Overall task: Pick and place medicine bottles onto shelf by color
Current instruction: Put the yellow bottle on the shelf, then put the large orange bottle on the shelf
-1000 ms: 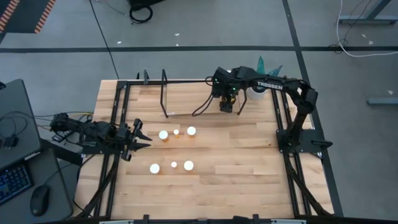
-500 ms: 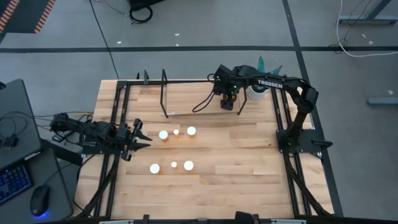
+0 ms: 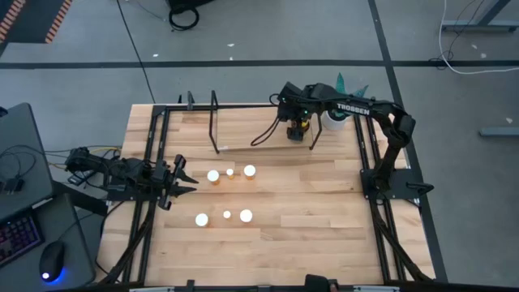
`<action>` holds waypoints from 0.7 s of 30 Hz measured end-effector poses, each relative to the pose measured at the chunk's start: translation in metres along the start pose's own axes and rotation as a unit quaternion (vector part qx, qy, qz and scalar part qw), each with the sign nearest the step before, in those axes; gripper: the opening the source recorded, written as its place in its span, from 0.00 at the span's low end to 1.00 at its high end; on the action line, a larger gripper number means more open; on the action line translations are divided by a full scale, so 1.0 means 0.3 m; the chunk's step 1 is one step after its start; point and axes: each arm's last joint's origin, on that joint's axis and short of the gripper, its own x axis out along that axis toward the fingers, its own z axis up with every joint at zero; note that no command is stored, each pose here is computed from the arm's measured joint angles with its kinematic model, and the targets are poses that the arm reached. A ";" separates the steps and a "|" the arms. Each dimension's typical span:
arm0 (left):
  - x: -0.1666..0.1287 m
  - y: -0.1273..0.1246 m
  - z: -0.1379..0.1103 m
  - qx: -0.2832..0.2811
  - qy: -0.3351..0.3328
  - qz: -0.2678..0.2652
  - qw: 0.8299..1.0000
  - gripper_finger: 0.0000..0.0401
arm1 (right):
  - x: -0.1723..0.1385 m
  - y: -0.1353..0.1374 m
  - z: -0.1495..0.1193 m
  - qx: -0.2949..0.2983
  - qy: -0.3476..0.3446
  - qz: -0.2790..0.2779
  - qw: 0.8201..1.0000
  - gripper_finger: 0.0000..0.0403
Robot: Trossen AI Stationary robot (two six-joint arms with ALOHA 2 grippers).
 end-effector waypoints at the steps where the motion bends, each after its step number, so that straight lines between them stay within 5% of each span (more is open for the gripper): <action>1: 0.000 0.000 0.000 0.000 0.000 0.000 1.000 0.27 | -0.009 -0.001 0.007 -0.001 -0.006 -0.001 1.000 0.98; 12: 0.000 0.000 0.000 0.000 0.000 0.000 1.000 0.27 | -0.143 -0.027 0.090 -0.017 -0.093 -0.006 0.995 0.98; 21: 0.000 0.000 0.000 0.000 0.000 0.000 1.000 0.27 | -0.210 -0.001 0.164 -0.028 -0.207 0.045 0.977 0.98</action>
